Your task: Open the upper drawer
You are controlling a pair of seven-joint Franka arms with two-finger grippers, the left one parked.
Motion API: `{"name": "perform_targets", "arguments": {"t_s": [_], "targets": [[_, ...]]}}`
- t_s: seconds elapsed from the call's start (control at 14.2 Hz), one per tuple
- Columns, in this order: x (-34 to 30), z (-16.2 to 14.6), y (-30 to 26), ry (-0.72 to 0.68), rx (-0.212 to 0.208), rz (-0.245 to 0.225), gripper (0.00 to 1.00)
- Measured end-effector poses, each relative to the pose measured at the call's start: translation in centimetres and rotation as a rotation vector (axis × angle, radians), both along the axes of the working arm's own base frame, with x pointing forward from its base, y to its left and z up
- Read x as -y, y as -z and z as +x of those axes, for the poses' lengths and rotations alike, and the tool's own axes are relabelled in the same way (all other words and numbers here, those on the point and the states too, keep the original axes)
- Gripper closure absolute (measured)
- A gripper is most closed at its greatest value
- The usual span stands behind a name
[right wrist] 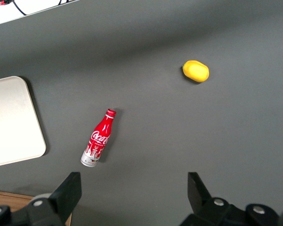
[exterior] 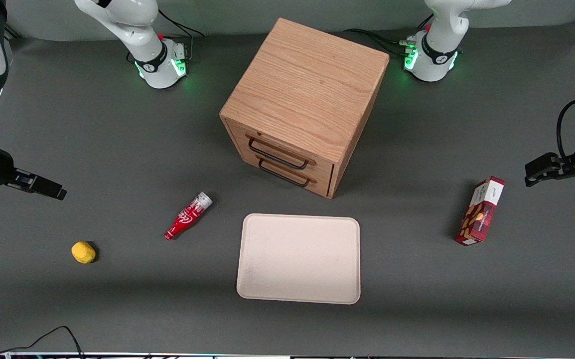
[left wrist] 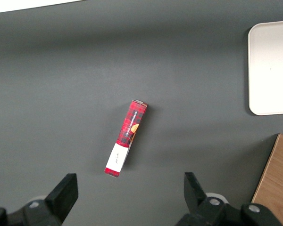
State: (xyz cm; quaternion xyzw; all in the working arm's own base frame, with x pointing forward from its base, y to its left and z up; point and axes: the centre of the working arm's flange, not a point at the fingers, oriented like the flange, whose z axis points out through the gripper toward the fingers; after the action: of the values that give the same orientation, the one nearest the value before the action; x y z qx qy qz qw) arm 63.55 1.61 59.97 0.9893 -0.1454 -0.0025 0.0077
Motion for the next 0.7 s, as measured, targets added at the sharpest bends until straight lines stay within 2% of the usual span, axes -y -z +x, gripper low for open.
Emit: {"name": "perform_targets", "arguments": {"t_s": [0.49,0.7], "targets": [[-0.3,0.1,0.4,-0.013,-0.008,0.002,0.00],[-2.0,-0.4,0.5,-0.057,-0.037,0.009,0.00]]}}
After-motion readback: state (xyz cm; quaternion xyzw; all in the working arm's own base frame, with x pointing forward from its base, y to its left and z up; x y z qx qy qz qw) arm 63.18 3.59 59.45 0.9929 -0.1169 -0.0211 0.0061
